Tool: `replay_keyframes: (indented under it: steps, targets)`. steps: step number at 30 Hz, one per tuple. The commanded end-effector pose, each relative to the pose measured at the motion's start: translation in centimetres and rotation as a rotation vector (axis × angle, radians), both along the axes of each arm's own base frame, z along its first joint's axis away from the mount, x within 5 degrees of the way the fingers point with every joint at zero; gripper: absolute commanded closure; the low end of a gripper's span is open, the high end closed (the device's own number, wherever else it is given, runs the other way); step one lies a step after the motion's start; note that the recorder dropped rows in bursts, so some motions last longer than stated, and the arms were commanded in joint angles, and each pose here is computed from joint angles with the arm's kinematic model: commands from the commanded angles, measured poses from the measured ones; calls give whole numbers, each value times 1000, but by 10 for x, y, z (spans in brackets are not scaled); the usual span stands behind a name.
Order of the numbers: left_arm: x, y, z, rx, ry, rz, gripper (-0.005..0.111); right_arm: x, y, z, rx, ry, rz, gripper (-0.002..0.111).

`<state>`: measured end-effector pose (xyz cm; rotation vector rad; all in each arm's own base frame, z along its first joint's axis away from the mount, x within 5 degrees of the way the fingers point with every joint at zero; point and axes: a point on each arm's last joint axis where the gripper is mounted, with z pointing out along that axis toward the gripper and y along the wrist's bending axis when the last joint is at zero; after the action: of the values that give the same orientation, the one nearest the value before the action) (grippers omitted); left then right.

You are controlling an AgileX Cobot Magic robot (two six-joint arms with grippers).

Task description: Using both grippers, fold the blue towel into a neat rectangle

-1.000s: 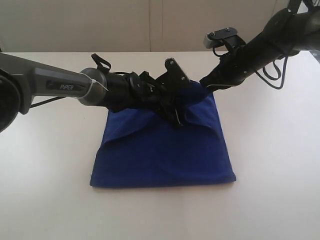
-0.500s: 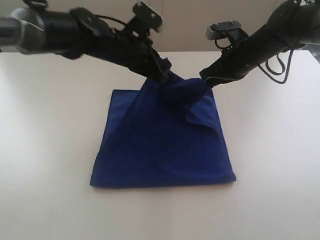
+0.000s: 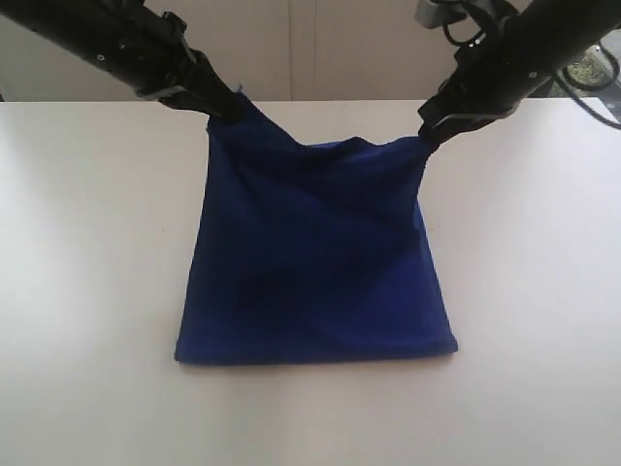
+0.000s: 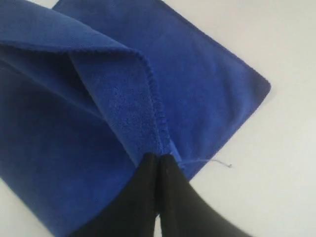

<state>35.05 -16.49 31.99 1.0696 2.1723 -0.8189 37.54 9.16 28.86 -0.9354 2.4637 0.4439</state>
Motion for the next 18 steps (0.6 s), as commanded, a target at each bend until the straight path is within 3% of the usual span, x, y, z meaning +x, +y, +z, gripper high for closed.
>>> replay_keyframes:
  steps: [1,11,18]
  targets:
    - [-28,4,24,-29,116,-61,107,-33,-5,39,-2,11,56,108]
    - [-75,15,68,-52,188,-83,107,-92,-12,89,31,-66,30,108]
    - [-100,22,66,-47,271,-64,107,-132,-17,93,47,-72,8,108]
